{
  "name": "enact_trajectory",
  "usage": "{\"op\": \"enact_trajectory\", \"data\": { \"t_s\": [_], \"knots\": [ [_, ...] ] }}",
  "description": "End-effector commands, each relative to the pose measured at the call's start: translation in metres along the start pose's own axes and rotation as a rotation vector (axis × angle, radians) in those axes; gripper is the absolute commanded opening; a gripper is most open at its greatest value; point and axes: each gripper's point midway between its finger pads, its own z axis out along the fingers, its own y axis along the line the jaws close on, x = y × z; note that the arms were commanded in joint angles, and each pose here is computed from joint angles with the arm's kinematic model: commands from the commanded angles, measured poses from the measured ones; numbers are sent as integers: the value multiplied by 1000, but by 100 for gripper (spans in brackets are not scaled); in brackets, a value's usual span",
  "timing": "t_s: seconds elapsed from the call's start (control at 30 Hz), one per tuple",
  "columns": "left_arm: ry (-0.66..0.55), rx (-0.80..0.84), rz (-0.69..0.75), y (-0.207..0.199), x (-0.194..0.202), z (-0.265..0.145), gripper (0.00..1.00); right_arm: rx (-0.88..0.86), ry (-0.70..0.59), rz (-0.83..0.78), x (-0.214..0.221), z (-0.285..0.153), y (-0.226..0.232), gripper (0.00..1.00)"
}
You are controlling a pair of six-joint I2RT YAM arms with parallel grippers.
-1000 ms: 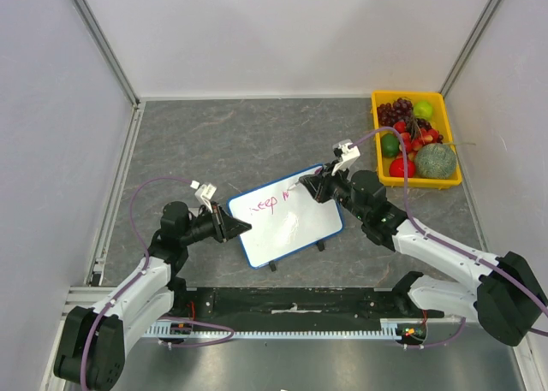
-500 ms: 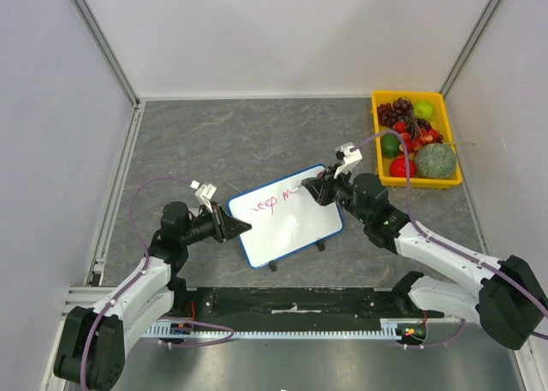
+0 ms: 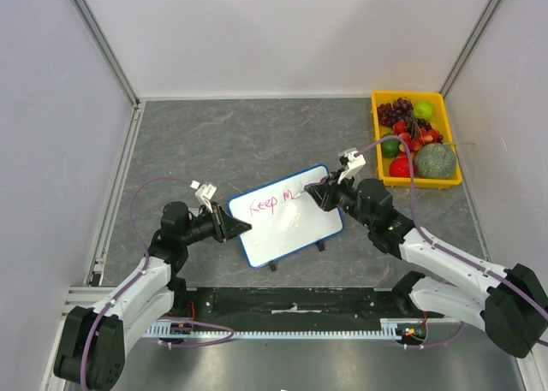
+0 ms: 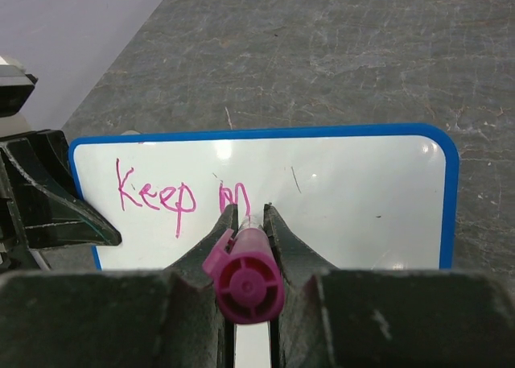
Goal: Write a sentence on the whiteboard
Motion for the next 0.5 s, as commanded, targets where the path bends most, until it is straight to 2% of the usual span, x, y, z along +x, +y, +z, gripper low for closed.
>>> {"op": "enact_trajectory", "data": {
  "t_s": [0.0,0.17,0.47],
  "knots": [
    [-39,-42,87,11,-7,1,2,-25,-112,-12,-48,-4,15,0],
    [-40,-41,88,11,-7,0,2,22,-145,-23,-61,-1,9,0],
    [-40,-41,88,11,-7,0,2,57,-109,-16,-47,11,-4,0]
  ]
}}
